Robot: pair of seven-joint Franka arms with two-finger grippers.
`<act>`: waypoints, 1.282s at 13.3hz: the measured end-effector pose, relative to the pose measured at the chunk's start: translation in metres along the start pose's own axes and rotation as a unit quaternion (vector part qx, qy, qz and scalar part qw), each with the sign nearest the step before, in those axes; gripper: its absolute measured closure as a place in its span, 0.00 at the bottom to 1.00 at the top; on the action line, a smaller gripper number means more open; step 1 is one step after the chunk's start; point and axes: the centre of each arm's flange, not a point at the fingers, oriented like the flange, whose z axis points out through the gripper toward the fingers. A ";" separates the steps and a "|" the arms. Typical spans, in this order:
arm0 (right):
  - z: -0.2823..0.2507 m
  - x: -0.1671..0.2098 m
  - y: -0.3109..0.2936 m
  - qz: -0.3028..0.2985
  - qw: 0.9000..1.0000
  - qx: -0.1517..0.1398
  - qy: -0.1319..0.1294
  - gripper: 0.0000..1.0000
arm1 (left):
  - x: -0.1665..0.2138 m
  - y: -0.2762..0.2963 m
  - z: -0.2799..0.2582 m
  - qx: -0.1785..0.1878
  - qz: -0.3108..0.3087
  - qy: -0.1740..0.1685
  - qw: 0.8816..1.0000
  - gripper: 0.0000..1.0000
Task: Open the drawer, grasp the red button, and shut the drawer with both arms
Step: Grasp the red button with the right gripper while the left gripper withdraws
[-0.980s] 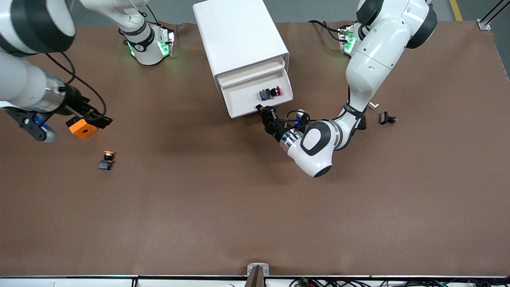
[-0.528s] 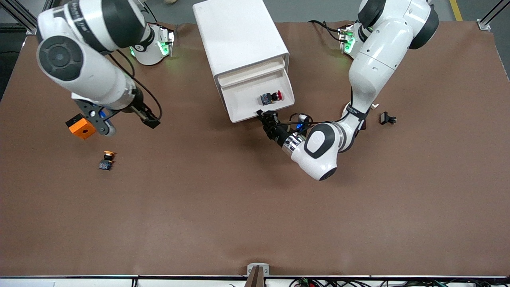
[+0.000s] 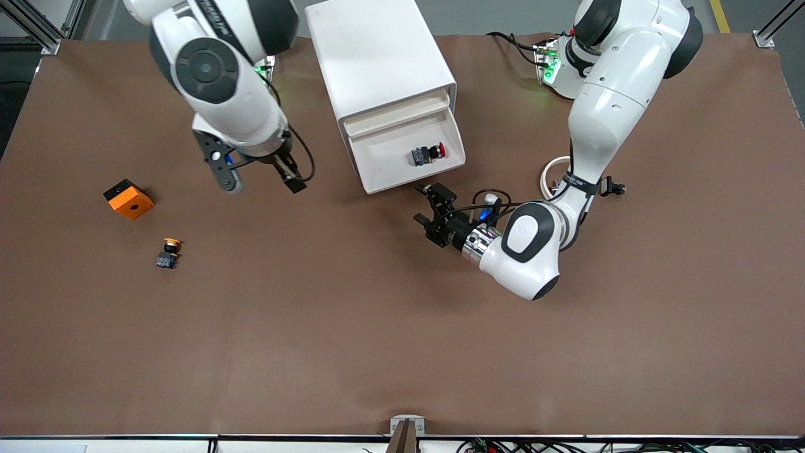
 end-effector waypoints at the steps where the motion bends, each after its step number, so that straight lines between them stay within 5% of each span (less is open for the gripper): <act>1: 0.008 -0.018 -0.007 0.011 1.000 -0.002 0.002 0.00 | -0.006 -0.007 -0.015 -0.010 0.033 -0.007 0.999 0.00; 5: 0.033 -0.081 -0.040 0.037 0.999 0.000 -0.017 0.00 | 0.018 -0.018 -0.110 -0.051 0.138 -0.026 0.989 0.00; 10: 0.071 -0.155 -0.055 0.075 0.996 0.019 -0.037 0.00 | 0.049 -0.029 -0.159 -0.111 0.244 0.114 0.957 0.00; 12: 0.089 -0.183 -0.052 0.065 0.997 0.012 -0.030 0.00 | 0.045 -0.047 -0.169 -0.133 0.289 0.192 0.928 0.00; 17: 0.114 -0.216 -0.045 0.043 0.999 -0.003 -0.018 0.00 | 0.038 -0.106 -0.219 -0.173 0.391 0.364 0.827 0.00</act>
